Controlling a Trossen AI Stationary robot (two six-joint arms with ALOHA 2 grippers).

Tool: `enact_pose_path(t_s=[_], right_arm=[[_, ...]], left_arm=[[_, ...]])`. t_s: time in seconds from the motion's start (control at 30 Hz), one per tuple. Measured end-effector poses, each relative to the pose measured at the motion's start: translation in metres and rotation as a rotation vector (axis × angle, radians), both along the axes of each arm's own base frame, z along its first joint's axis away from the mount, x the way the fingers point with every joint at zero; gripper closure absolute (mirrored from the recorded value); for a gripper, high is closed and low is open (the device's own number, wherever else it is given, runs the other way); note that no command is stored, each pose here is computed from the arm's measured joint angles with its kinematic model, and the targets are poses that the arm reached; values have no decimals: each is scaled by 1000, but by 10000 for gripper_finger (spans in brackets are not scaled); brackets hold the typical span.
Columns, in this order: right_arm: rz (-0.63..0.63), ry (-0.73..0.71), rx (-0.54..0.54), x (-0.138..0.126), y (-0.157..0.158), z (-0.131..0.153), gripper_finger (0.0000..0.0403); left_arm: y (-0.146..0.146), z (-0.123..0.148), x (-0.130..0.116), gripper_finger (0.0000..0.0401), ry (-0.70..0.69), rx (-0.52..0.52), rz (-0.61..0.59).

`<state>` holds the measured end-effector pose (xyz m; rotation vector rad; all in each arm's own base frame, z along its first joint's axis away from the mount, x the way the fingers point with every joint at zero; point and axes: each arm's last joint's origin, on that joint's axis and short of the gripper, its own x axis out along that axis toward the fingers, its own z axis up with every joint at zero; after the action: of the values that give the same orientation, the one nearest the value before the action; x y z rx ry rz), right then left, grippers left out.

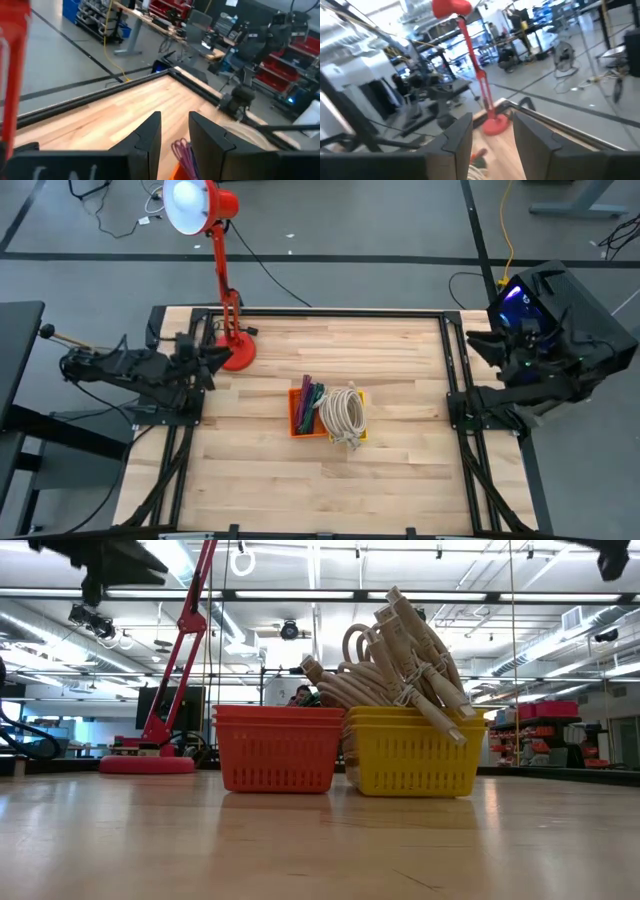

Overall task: Pick & Place USB Port
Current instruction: Return to Home Position

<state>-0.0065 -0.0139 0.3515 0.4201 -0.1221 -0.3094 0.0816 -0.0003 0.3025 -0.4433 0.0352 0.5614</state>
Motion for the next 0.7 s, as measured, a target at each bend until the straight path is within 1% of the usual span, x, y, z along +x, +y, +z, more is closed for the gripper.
enact_pose_path(t_s=[0.1,0.23,0.3,0.4,0.47,0.57,0.7], right_arm=[[-17,14,-4,2,0,-18,259],[23,1,10,11,2,-42,259],[38,-26,11,21,4,-48,259],[46,-43,-8,32,6,-55,259],[19,-14,-13,39,6,-66,259],[-19,-27,42,46,6,-74,259],[-13,-78,52,63,8,-91,259]], left_arm=[[-2,-20,6,298,29,-5,-28],[-6,-53,14,304,13,-103,-72],[-8,-67,20,311,-26,-137,-95],[-10,-83,27,323,-117,-150,-115],[-11,-92,30,331,-169,-146,-118],[-11,-103,31,341,-243,-153,-107],[-10,-116,32,348,-275,-163,-85]])
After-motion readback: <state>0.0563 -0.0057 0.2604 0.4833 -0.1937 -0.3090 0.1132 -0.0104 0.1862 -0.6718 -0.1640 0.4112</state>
